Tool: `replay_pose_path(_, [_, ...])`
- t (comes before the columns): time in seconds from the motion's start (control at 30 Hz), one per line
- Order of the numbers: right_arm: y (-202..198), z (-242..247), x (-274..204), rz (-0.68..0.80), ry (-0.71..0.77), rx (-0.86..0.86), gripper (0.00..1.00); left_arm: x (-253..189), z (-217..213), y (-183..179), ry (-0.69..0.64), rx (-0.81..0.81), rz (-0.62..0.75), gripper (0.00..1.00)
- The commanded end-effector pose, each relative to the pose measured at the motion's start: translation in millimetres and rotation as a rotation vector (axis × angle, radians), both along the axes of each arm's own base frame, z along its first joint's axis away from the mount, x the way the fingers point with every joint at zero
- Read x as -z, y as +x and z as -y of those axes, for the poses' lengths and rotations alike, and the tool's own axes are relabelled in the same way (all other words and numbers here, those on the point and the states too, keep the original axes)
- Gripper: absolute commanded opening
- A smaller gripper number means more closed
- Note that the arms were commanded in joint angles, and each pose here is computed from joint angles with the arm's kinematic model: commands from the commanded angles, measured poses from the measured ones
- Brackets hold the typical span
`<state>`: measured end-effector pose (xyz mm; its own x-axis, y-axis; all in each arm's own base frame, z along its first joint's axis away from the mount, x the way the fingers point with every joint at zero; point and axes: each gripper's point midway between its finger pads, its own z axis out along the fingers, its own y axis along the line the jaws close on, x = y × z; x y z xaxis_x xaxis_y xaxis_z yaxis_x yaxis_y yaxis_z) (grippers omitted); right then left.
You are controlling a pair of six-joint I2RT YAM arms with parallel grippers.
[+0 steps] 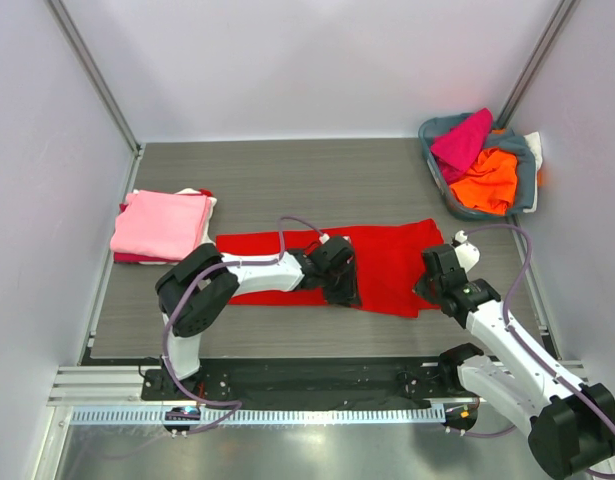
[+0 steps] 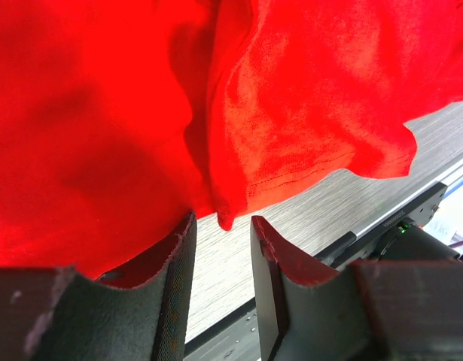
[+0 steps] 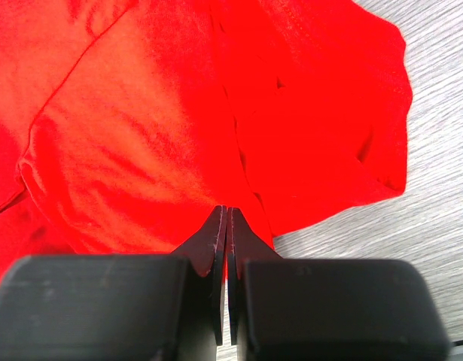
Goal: Fold and stack the t-shirts
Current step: Fold the tshirt
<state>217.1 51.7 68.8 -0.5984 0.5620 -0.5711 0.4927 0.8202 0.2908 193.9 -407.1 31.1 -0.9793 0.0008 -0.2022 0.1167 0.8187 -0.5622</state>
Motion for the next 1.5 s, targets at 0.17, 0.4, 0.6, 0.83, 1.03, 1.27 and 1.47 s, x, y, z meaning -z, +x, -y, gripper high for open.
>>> replay_pose_path(0.17, [6.5, 2.4, -3.8, 0.014, -0.024, 0.007, 0.05, -14.4, 18.6, 3.7, -0.059, 0.024, 0.012, 0.30])
replay_pose_path(0.4, [6.9, 2.8, -4.1, 0.016, -0.027, 0.007, 0.05, -4.7, 20.5, 1.2, -0.025, 0.028, 0.005, 0.27])
replay_pose_path(0.6, [6.7, 3.9, -3.8, 0.018, -0.033, 0.007, 0.05, -2.0, 19.9, 2.3, -0.013, 0.024, 0.006, 0.00])
replay_pose_path(0.83, [6.4, 3.8, 2.1, -0.004, -0.040, 0.004, 0.05, -19.1, 16.2, -2.4, -0.033, 0.052, 0.000, 0.00])
replay_pose_path(1.03, [7.5, 1.4, 10.9, -0.050, -0.049, -0.004, 0.06, -29.7, 10.7, -6.8, -0.059, 0.082, -0.035, 0.00])
replay_pose_path(1.27, [8.1, -0.2, 19.6, -0.071, -0.047, -0.002, 0.06, -34.6, 2.7, -7.8, -0.085, 0.099, -0.068, 0.00])
replay_pose_path(1.47, [3.1, -2.0, 25.7, -0.091, -0.024, 0.013, 0.06, -37.7, -1.3, -7.7, -0.110, 0.109, -0.102, 0.00])
